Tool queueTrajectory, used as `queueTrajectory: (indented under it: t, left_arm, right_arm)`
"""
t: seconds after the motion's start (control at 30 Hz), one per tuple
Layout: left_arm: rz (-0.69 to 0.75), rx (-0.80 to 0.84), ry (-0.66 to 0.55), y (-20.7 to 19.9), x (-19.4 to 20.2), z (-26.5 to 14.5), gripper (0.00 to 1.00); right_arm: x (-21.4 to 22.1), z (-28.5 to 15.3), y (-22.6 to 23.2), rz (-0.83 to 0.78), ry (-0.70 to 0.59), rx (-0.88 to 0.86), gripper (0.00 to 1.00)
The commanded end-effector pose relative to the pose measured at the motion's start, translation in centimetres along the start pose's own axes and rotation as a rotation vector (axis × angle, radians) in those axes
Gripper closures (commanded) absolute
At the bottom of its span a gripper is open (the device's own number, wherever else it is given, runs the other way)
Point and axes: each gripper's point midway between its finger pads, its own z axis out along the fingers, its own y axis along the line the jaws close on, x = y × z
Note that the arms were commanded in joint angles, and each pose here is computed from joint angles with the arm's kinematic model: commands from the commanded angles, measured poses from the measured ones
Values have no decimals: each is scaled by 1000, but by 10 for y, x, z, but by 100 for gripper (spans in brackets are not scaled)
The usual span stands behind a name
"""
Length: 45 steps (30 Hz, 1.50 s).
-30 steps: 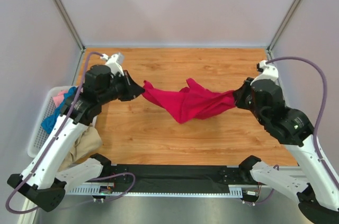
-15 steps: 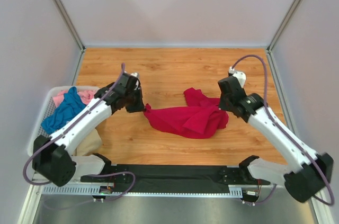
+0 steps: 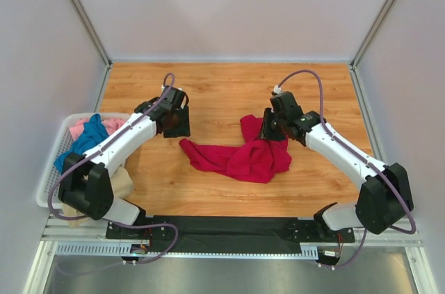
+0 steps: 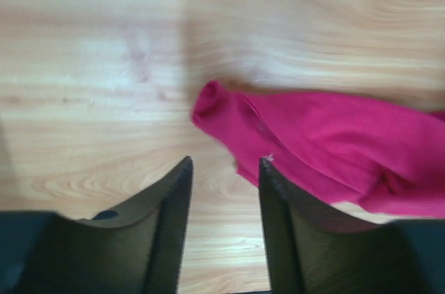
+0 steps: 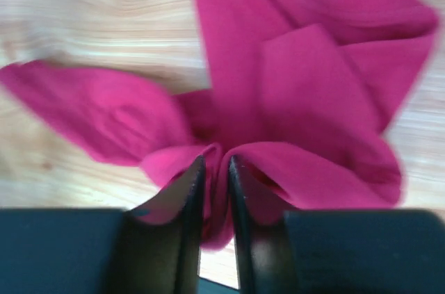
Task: Fold and stack the t-shirts
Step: Flatten the tshirt out
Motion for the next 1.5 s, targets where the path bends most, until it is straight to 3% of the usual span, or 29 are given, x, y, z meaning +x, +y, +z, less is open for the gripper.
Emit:
queueTrajectory:
  t: [0.0, 0.07, 0.27, 0.4, 0.57, 1.47]
  left_arm:
    - [190, 110, -198, -38, -34, -46, 45]
    - [324, 205, -209, -76, -17, -58, 45]
    - [537, 404, -221, -162, 41, -61, 50]
    - [675, 334, -162, -194, 76, -34, 52]
    - [743, 267, -146, -221, 91, -15, 52]
    - [768, 152, -71, -237, 129, 35, 47]
  right_arm:
    - [-20, -5, 25, 2, -33, -69, 72]
    - [-35, -12, 9, 8, -75, 16, 60]
    - [-56, -40, -39, 114, -122, 99, 53]
    - [-59, -50, -64, 159, -150, 115, 53]
    - [-46, -47, -76, 195, -125, 79, 54]
    - [-23, -34, -102, 240, -100, 56, 54]
